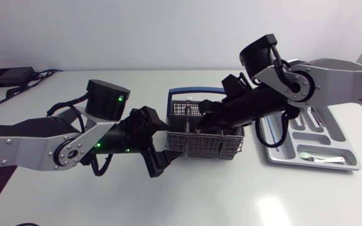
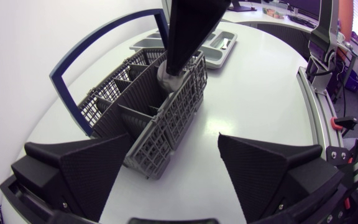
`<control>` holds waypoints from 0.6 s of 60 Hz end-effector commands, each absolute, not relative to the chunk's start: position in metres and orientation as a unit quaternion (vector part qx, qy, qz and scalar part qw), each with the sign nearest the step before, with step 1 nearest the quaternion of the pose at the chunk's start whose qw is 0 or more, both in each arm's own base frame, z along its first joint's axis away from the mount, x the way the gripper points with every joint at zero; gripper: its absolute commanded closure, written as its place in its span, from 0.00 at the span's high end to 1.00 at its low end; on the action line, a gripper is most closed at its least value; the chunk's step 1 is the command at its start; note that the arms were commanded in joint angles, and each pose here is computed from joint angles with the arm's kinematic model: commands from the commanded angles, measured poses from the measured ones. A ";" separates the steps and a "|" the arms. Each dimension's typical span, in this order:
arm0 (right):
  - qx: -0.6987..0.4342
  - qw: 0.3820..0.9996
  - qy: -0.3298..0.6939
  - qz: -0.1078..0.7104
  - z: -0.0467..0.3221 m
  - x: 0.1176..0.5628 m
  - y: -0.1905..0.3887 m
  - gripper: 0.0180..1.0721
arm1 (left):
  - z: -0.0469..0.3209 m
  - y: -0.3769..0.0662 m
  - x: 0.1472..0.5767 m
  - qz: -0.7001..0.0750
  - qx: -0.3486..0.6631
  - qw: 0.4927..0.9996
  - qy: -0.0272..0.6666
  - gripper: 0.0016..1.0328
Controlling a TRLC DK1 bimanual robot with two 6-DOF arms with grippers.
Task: Sort the cutlery from the basket into the organizer compartments.
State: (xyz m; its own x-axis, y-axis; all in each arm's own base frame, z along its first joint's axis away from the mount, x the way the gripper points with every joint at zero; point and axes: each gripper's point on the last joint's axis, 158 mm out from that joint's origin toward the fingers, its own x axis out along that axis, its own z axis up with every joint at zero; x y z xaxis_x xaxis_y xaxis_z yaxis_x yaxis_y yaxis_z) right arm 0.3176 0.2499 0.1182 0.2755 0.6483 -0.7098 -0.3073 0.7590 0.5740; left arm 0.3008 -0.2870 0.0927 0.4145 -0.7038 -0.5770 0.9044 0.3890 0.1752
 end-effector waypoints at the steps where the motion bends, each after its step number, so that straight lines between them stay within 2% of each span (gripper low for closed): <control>1: 0.169 0.782 0.509 0.317 0.134 0.316 0.250 0.05 | 0.089 -0.282 0.297 -0.494 0.233 0.808 0.220 0.95; 15: 0.182 0.773 0.512 0.329 0.139 0.313 0.250 0.05 | 0.089 -0.282 0.297 -0.494 0.234 0.808 0.221 0.95; 36: 0.205 0.776 0.474 0.362 0.211 0.299 0.240 0.05 | 0.092 -0.281 0.296 -0.494 0.234 0.808 0.219 0.95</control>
State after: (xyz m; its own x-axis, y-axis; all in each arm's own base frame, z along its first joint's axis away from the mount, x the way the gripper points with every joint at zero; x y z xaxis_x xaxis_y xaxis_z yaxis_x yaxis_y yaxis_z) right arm 0.3007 0.2423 0.1860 0.2638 0.7381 -0.6210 -0.3337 0.6739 0.6592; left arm 0.3000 -0.2863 0.0933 0.4137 -0.7028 -0.5787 0.9046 0.3890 0.1742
